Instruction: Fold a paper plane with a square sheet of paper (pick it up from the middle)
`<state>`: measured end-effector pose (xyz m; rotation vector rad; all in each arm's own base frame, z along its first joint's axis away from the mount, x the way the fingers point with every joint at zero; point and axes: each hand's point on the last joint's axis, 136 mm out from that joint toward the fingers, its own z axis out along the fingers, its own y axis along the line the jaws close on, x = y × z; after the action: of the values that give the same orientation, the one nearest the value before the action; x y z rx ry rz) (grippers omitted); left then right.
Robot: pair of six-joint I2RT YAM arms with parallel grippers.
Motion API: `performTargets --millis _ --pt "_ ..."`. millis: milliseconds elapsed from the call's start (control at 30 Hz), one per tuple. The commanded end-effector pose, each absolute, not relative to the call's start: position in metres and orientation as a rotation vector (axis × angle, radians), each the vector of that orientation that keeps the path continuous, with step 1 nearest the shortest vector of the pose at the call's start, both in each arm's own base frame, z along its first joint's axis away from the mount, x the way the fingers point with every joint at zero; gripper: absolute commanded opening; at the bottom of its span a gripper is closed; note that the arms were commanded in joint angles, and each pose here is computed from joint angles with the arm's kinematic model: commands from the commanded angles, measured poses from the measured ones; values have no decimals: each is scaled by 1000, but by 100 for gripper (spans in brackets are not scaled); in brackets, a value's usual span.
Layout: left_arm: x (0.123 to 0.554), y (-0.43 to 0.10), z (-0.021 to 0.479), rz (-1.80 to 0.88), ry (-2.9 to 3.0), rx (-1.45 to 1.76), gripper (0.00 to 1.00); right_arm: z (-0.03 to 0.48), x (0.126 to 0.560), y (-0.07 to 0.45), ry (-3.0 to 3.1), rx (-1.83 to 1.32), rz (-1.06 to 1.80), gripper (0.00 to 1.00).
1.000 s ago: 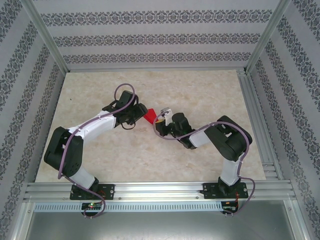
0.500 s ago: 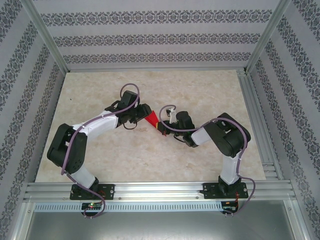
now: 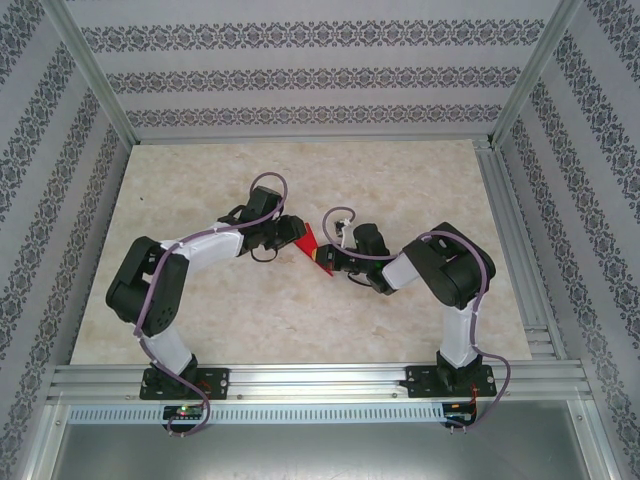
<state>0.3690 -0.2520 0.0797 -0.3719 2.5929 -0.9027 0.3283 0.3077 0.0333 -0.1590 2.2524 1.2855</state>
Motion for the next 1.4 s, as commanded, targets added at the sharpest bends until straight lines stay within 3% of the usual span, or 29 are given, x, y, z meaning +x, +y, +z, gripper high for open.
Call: performTargets --millis 0,1367 --pt "371 -265 76 -954 2581 -282 40 35 334 309 2236 -130 1339 0" --pt "375 -278 48 -947 2644 -210 33 -4 330 295 2456 6 1272 0"
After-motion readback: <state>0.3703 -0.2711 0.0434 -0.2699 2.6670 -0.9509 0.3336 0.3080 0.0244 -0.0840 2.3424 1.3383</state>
